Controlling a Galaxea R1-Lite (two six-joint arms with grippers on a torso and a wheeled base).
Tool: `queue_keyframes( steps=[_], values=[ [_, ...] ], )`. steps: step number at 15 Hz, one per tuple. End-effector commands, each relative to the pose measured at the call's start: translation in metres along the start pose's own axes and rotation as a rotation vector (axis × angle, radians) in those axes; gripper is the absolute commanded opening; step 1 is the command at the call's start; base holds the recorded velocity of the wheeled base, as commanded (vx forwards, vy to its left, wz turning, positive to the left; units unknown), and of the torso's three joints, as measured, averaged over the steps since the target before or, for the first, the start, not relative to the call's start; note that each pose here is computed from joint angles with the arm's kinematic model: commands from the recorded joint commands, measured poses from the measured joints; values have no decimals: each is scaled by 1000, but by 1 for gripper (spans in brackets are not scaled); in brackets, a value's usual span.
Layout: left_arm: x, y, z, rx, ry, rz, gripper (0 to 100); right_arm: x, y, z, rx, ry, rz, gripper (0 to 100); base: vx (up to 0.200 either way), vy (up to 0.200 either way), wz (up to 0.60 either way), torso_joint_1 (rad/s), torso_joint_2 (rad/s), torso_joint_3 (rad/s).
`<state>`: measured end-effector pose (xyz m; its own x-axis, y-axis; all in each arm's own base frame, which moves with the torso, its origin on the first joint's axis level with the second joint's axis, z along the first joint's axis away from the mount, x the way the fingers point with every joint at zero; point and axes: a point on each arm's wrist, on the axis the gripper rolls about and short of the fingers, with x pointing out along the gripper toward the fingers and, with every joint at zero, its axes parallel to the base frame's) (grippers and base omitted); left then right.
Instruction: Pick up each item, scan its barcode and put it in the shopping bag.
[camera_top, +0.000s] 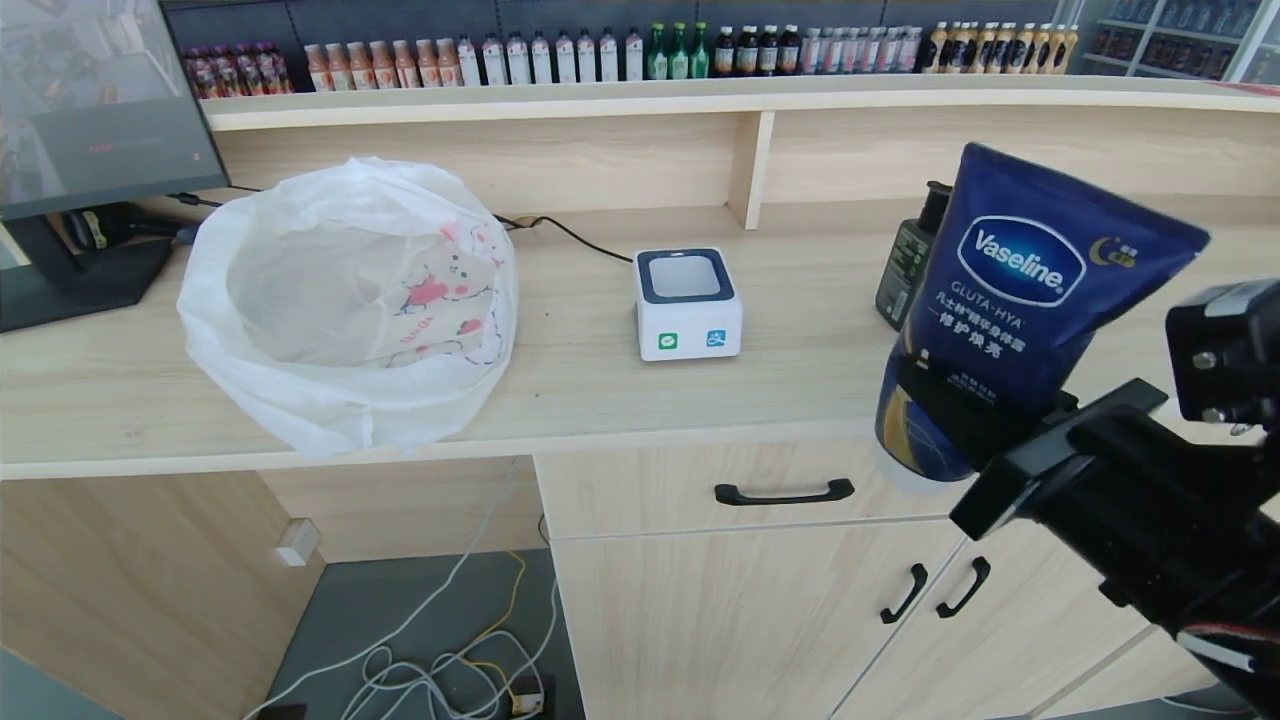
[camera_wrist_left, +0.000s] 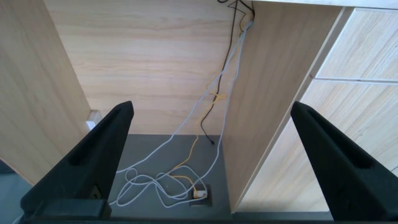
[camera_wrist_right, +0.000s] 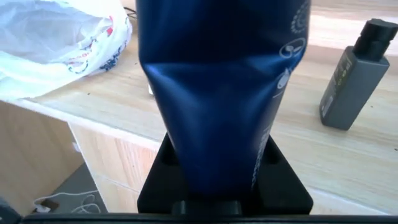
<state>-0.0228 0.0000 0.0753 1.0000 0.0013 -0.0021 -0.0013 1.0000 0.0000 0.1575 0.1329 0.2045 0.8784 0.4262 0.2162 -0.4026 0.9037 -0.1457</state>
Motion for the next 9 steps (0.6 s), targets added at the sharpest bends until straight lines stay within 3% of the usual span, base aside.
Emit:
queue_keyframes(
  steps=[1,3,9],
  values=[
    [0,0,0,0,-1,0,100,-18,4,-7,-46,3,38,0,0,0,0,0,0,0],
    [0,0,0,0,-1,-1,100,-28,10,-10,-204,-19,81,0,0,0,0,0,0,0],
    [0,0,0,0,-1,0,100,-55,57,-5,-563,-139,349,0,0,0,0,0,0,0]
  ],
)
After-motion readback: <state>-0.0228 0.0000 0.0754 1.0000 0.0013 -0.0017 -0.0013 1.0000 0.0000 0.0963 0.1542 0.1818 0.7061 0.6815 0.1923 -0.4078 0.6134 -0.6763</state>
